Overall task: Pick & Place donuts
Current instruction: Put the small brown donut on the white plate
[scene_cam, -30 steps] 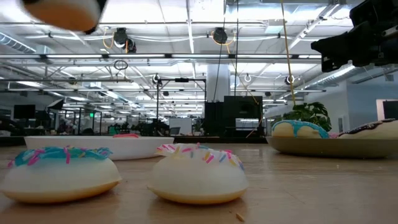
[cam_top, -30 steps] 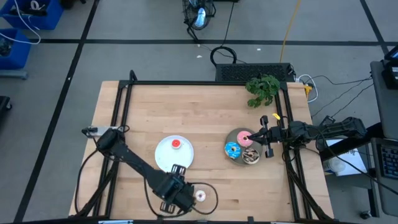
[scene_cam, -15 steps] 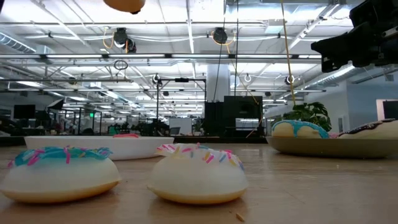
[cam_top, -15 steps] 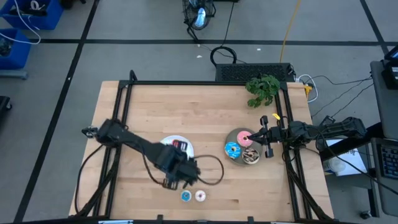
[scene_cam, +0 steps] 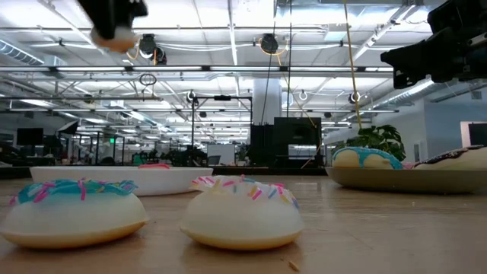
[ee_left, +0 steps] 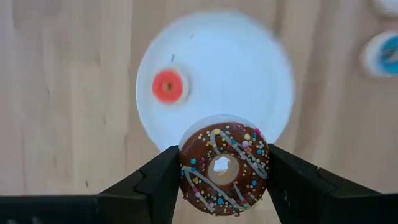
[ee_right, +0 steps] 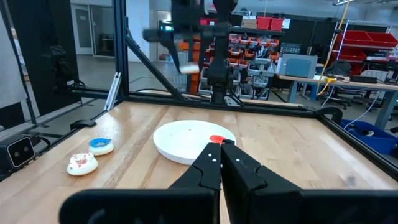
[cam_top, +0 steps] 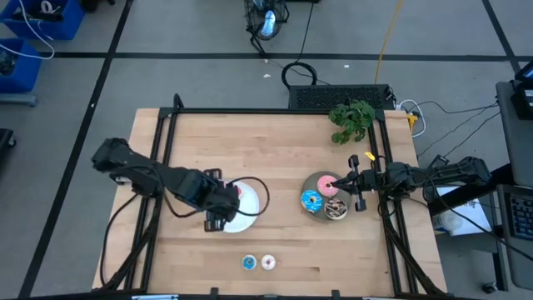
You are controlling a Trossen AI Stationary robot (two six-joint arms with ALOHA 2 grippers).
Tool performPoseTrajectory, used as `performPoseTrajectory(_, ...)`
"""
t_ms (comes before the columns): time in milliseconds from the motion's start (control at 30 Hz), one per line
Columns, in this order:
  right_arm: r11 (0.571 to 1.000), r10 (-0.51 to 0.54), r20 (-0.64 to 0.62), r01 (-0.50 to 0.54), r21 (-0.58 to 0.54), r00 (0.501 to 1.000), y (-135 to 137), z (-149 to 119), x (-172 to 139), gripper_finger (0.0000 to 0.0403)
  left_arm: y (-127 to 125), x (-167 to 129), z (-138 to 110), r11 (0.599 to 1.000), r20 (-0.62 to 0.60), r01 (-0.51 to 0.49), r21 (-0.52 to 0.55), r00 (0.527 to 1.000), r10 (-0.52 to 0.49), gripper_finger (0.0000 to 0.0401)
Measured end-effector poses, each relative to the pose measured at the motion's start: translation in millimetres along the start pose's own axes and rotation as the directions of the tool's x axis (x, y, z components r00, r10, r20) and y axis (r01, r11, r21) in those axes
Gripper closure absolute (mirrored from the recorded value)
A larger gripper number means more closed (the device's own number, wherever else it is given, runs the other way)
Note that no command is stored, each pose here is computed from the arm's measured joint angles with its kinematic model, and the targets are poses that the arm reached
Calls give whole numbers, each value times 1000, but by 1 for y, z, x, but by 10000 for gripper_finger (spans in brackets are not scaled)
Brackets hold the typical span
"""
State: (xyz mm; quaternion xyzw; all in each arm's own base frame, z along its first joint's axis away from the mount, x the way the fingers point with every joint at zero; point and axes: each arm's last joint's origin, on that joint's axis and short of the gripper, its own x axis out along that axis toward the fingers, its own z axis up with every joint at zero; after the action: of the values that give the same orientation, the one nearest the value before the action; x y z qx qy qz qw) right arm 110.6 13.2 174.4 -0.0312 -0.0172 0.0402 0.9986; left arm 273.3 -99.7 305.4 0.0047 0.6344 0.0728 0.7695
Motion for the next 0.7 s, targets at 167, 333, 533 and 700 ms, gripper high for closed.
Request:
performPoseTrajectory(167,1000,0,1,0,0,1000,0,0,0,403,2,32,-16,1000,-109,-7,-29,994,4,183)
performPoseTrajectory(333,1000,-1,1,1,1,1000,0,0,0,403,-4,58,-17,999,-69,47,-4,997,-47,183)
performPoseTrajectory(533,1000,0,1,0,1,1000,0,0,0,403,-1,77,-17,998,-32,65,3,997,-65,183)
performPoseTrajectory(700,1000,-1,1,1,1,1000,0,0,0,403,4,81,-14,996,-23,88,-24,996,-88,183)
